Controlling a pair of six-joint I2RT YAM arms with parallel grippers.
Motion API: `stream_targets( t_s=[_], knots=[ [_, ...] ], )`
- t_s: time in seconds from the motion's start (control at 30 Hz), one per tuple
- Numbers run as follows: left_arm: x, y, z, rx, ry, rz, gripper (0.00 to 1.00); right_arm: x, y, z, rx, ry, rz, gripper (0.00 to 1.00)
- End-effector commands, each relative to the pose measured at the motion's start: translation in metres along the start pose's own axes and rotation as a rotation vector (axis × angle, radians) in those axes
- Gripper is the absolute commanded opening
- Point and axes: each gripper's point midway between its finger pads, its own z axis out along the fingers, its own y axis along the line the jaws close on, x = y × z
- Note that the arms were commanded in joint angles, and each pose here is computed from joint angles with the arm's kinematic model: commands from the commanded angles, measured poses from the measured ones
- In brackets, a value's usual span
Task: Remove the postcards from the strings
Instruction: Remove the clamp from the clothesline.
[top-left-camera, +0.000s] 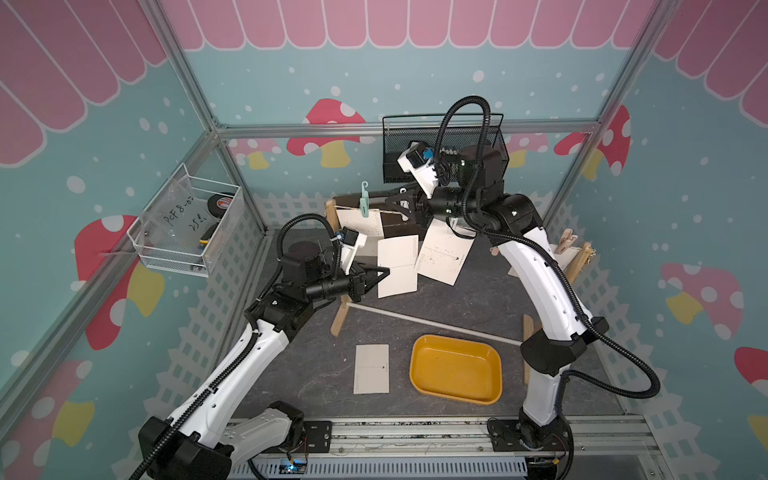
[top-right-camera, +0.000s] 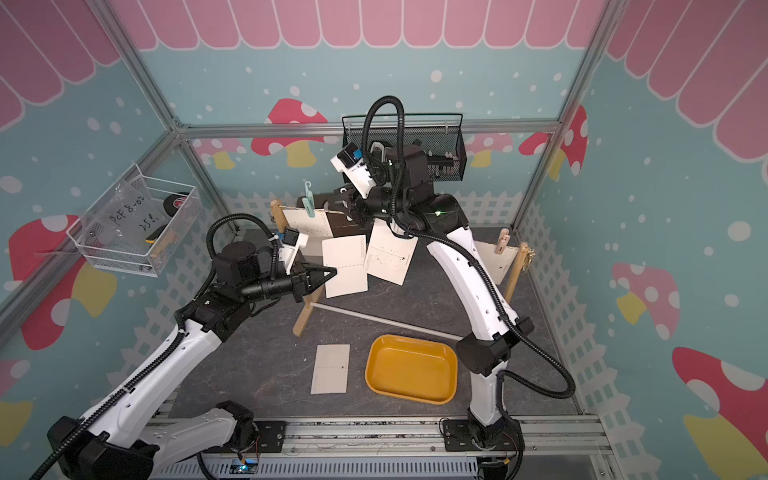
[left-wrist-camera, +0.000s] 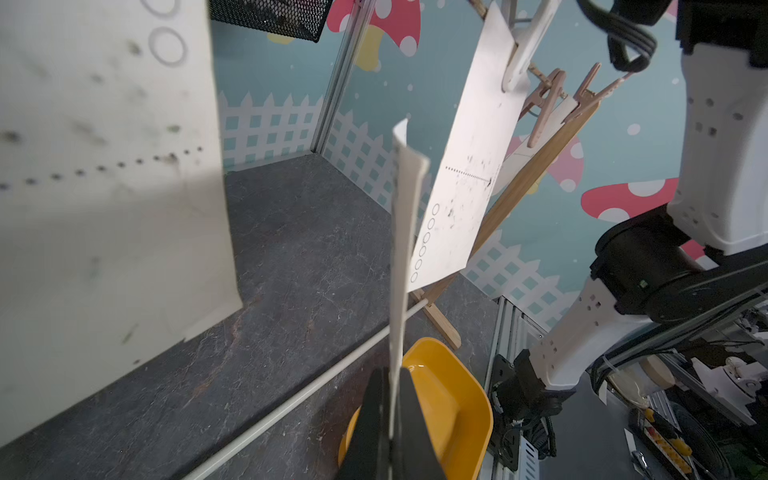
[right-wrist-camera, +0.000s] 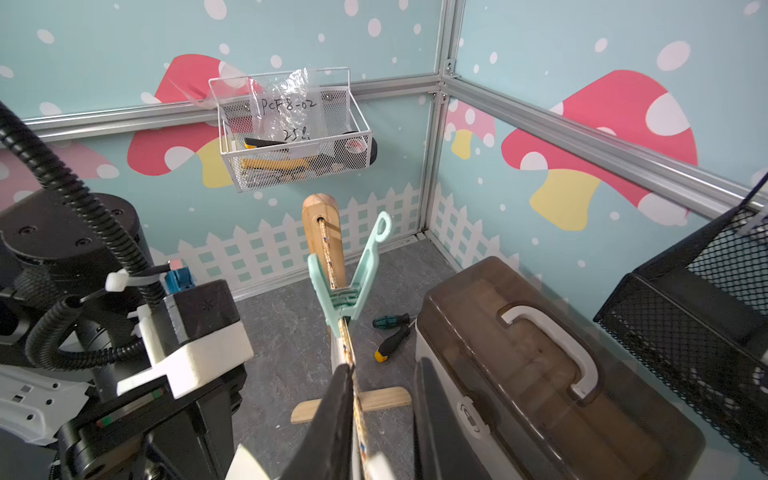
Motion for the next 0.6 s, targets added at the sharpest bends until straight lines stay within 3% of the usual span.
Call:
stream_targets(
  t_s=[0.0, 0.57],
  knots=[
    [0.004, -0.004, -0.004, -0.003, 0.006, -0.001, 0.0, -0.026, 0.001, -0.012, 0.047, -0.074, -0.057, 0.03],
    [0.012, -0.005, -0.013, -0.033, 0.009, -0.022, 0.0, -0.024, -0.024, 0.002, 0.229, -0.056, -0.142, 0.01]
  ],
)
